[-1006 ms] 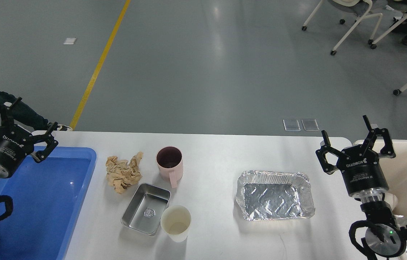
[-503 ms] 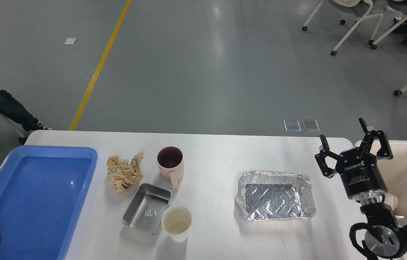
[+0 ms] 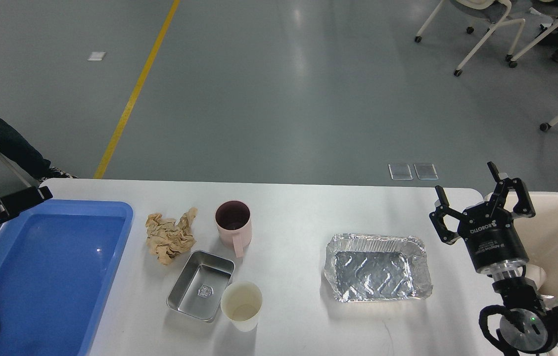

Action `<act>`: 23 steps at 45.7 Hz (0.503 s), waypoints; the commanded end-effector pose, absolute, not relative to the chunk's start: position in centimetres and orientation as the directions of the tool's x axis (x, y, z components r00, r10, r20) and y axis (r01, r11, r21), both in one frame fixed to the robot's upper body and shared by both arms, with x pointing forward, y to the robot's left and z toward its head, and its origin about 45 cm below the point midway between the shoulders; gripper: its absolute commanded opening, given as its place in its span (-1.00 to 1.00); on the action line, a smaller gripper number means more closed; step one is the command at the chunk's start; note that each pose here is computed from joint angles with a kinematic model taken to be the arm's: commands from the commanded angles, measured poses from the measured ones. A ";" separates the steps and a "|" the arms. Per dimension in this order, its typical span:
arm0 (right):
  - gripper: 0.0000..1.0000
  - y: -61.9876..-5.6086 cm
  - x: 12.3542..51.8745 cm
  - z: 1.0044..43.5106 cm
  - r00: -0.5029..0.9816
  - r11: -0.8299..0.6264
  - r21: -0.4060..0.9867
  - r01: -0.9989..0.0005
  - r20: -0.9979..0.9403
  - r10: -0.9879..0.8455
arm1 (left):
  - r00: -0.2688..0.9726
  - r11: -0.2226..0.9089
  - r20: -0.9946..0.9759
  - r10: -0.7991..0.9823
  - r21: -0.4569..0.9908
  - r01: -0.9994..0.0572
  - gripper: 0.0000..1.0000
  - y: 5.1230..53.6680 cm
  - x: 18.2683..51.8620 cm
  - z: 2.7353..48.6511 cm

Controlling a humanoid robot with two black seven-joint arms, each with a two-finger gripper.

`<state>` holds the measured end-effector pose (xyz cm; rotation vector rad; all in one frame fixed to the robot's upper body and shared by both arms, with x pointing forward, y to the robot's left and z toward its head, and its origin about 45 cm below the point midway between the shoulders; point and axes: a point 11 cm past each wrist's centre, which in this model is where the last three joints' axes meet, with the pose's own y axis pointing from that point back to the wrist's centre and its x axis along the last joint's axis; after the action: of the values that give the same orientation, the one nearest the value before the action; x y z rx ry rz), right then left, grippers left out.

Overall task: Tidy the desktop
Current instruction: 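Move the left gripper over the blue bin toward the pink mug, then reach the left gripper to the pink mug and grasp its rim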

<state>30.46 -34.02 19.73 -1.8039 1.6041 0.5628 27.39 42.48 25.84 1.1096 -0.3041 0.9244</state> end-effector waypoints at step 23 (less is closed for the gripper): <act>1.00 -34.1 30.3 18.9 0.139 -0.036 -0.160 -0.986 -0.698 -0.703 | 0.646 0.130 0.568 0.510 0.692 -0.710 0.95 42.6 27.1 22.9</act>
<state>30.41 -34.09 19.20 -1.8032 1.6160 0.5791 25.30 43.08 23.19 1.1866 -0.2280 0.8853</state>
